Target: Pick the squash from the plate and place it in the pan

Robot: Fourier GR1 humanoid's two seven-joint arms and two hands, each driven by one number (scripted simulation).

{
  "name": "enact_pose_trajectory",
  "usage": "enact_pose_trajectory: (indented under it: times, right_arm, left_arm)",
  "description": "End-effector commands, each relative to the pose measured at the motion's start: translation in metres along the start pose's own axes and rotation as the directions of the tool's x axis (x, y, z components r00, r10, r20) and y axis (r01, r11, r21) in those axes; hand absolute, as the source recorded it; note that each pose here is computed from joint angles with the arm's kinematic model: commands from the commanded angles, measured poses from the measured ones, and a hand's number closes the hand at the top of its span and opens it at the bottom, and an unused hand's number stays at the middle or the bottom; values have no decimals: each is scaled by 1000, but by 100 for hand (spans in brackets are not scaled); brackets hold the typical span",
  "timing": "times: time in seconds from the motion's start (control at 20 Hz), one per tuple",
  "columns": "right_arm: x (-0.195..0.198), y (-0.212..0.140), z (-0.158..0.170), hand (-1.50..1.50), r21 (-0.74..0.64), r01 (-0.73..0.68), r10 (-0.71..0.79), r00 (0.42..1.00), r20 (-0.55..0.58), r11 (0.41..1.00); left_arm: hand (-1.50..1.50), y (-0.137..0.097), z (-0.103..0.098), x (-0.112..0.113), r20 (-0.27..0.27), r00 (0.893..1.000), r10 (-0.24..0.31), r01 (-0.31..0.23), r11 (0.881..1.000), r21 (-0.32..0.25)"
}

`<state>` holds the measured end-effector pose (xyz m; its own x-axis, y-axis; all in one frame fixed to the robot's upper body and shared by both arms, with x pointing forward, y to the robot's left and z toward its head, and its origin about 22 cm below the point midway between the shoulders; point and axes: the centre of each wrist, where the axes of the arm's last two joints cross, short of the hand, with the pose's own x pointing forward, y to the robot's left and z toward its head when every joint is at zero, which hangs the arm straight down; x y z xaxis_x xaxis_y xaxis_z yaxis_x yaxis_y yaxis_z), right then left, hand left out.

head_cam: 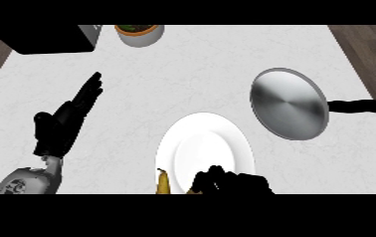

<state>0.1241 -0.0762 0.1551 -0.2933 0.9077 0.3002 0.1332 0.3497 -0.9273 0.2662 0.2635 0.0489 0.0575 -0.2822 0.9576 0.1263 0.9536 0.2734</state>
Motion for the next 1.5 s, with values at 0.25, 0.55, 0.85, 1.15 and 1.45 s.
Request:
enact_pose_trajectory:
  times: [0.25,0.55,0.85,1.15,1.45]
  right_arm:
    - [-55,-11,16,150,-230,186,-233,952,-198,955]
    - [-129,18,-24,150,-252,141,-204,948,-246,957]
    - [-204,23,-47,150,-314,30,-125,950,-286,949]
    - [-253,51,-91,150,-318,59,-152,950,-274,946]
    - [-304,61,-104,150,-321,56,-154,945,-288,945]
  left_arm:
    - [0,-3,-4,14,28,1000,5,-4,999,-32]
    - [0,-22,-13,5,26,1000,-2,4,998,-62]
    - [0,-24,-8,12,25,1000,0,1,999,-48]
    - [0,-14,-15,16,37,999,-12,14,998,-54]
    - [0,-8,-17,7,9,1000,-20,21,999,-45]
